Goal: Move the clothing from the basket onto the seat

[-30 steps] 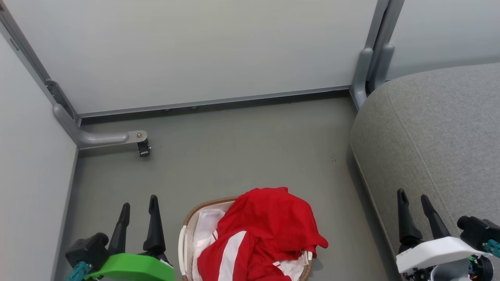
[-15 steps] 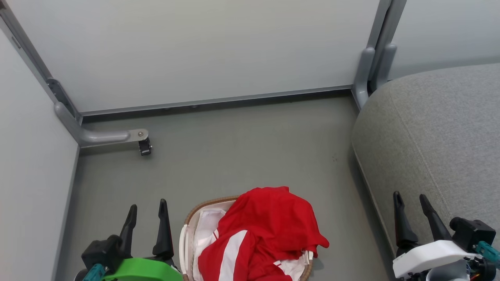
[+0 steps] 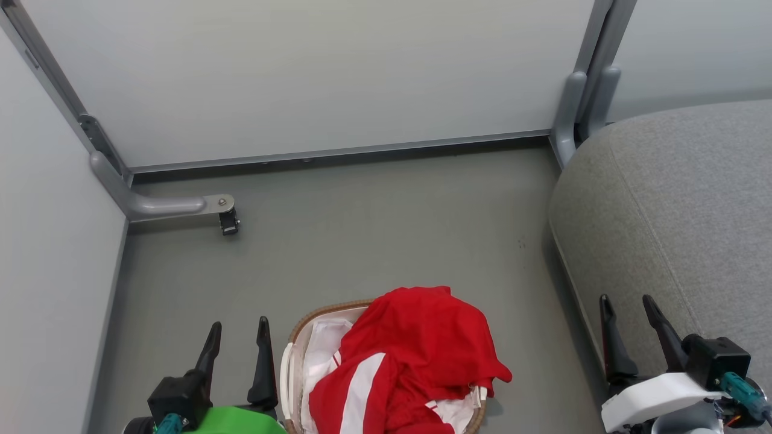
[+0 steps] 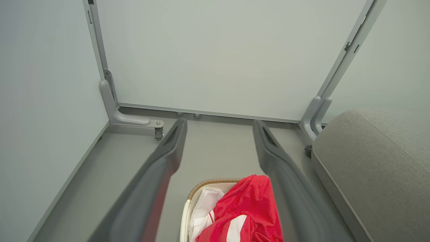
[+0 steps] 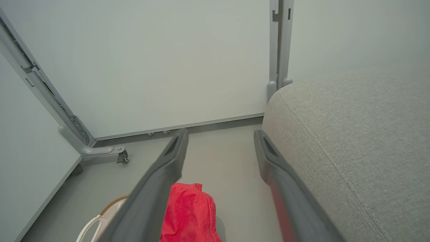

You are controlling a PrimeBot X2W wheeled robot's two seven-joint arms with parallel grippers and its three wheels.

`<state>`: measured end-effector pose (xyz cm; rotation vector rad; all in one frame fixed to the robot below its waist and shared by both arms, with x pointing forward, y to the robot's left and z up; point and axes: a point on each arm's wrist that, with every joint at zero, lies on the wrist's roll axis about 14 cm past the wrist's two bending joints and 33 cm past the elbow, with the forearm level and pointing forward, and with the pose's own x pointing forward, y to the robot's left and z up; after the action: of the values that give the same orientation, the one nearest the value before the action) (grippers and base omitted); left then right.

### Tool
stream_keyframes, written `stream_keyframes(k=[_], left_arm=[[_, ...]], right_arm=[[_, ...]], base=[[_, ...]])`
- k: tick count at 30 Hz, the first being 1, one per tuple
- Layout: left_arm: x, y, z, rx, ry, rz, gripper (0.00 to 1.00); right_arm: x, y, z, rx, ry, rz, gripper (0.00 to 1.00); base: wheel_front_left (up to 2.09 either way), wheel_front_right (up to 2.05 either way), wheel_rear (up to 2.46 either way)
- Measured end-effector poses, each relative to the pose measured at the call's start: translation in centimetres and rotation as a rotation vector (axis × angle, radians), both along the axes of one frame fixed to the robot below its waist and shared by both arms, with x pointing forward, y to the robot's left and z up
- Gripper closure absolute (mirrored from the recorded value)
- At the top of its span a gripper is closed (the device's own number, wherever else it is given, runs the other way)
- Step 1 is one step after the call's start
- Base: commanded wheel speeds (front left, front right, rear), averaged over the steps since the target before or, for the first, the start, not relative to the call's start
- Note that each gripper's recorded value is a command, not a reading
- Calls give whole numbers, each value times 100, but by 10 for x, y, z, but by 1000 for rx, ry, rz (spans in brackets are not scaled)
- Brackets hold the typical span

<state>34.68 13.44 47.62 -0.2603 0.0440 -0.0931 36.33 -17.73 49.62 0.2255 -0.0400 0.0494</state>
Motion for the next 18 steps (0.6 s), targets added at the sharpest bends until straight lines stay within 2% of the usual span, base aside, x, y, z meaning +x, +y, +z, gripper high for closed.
stream_keyframes(k=[18], left_arm=[[-5, -2, -4, 85, -15, -10, 0]], right_arm=[[4, 10, 0, -108, -18, 40, 0]], base=[[0, 0, 0]])
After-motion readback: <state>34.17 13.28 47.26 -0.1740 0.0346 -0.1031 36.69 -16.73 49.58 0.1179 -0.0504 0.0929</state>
